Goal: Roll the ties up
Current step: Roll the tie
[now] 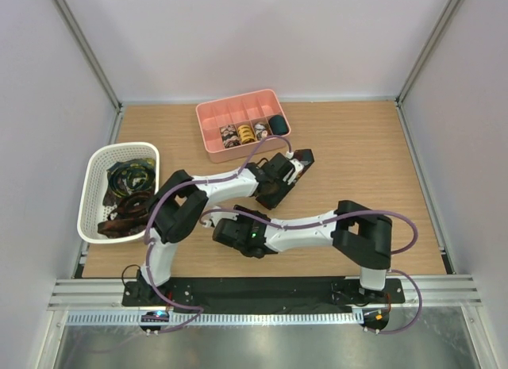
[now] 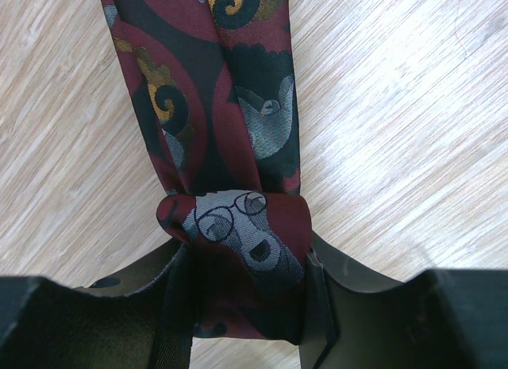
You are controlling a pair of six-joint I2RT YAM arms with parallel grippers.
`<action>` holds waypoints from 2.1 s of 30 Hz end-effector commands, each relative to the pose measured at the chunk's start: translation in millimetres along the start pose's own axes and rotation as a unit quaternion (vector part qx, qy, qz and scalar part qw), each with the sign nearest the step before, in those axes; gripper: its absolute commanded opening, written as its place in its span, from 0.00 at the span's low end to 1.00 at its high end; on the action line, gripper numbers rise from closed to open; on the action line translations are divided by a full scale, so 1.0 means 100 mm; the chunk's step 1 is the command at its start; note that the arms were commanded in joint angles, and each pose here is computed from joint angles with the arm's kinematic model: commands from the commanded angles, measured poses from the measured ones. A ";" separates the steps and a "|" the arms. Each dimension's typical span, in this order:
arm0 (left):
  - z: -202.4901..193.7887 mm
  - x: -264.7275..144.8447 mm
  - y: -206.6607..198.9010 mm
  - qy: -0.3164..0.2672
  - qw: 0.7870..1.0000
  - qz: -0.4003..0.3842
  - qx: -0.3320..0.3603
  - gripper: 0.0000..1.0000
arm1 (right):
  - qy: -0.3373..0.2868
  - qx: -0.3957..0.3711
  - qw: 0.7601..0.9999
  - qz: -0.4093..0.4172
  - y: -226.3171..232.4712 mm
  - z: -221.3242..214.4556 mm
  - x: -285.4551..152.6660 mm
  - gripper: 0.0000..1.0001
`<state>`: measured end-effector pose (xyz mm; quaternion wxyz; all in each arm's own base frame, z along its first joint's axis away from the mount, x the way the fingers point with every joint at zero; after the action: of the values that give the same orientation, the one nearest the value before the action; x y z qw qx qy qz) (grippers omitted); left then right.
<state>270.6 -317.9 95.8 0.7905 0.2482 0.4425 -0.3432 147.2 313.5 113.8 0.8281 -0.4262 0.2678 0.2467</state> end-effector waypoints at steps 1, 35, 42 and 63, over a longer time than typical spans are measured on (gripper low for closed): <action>-0.66 0.13 -0.04 0.182 0.983 -0.021 0.008 0.00 | 0.022 -0.060 0.995 -0.073 -0.11 0.10 0.00 0.59; -0.56 0.01 -0.08 0.268 0.951 -0.136 -0.074 0.00 | 0.086 -0.186 0.961 -0.187 0.14 -0.10 0.60 0.71; -0.56 0.00 -0.07 0.268 0.952 -0.126 -0.075 0.00 | 0.128 -0.159 0.959 -0.197 0.10 -0.16 0.69 0.63; -0.35 -0.16 -0.01 0.216 0.971 -0.085 -0.052 0.41 | 0.138 -0.079 0.973 -0.165 0.09 -0.16 0.65 0.07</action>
<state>260.7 -305.1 106.4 0.6960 0.2106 0.5917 -0.3480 183.2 324.5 68.1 0.7614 -0.6076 0.2227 0.0383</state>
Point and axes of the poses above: each gripper's point midway between its finger pads, its own x axis out along the fingers, its own y axis along the line the jaws close on, z = x × y, the point moved 9 cm from there along -x, back along the fingers, and after that the axes turned 5 degrees about x, right-handed, at the moved point
